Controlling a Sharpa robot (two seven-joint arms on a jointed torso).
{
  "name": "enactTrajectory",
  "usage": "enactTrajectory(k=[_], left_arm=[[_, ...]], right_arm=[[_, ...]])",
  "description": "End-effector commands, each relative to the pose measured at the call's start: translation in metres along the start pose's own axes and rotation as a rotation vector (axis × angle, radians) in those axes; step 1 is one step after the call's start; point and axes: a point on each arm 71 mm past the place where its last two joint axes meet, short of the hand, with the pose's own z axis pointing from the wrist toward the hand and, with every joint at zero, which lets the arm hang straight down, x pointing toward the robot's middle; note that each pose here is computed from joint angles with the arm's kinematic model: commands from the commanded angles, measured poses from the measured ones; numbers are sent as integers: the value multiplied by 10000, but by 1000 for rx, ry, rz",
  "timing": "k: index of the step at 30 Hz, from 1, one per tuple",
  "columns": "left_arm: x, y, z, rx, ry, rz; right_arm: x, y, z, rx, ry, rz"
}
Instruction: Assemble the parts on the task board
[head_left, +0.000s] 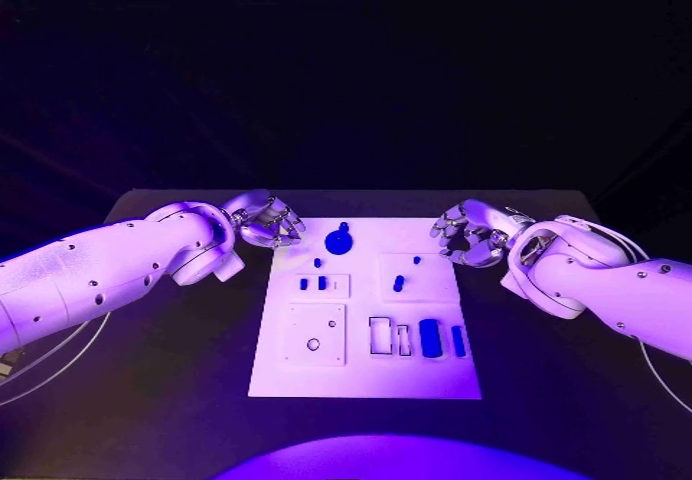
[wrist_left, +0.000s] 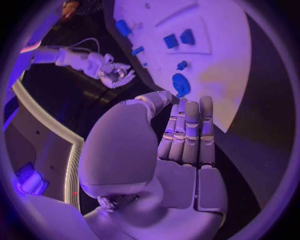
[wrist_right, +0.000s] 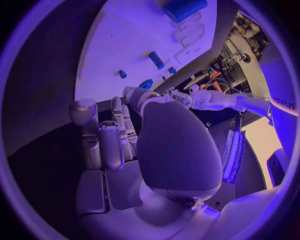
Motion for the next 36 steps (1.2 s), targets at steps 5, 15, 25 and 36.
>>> enactTrajectory(k=[5,15,25,36], left_arm=[[-35,-157,-104,158,-29,-508],[8,-255,-172,208,-13,-588],[17,-283,-199,221,-13,-606],[23,-285,-213,217,-2,-609]], right_arm=[[142,100,120,-31,52,-223],[298,215,274,-42,93,-268],[431,234,307,-40,137,-278],[466,246,324,-42,139,-282]])
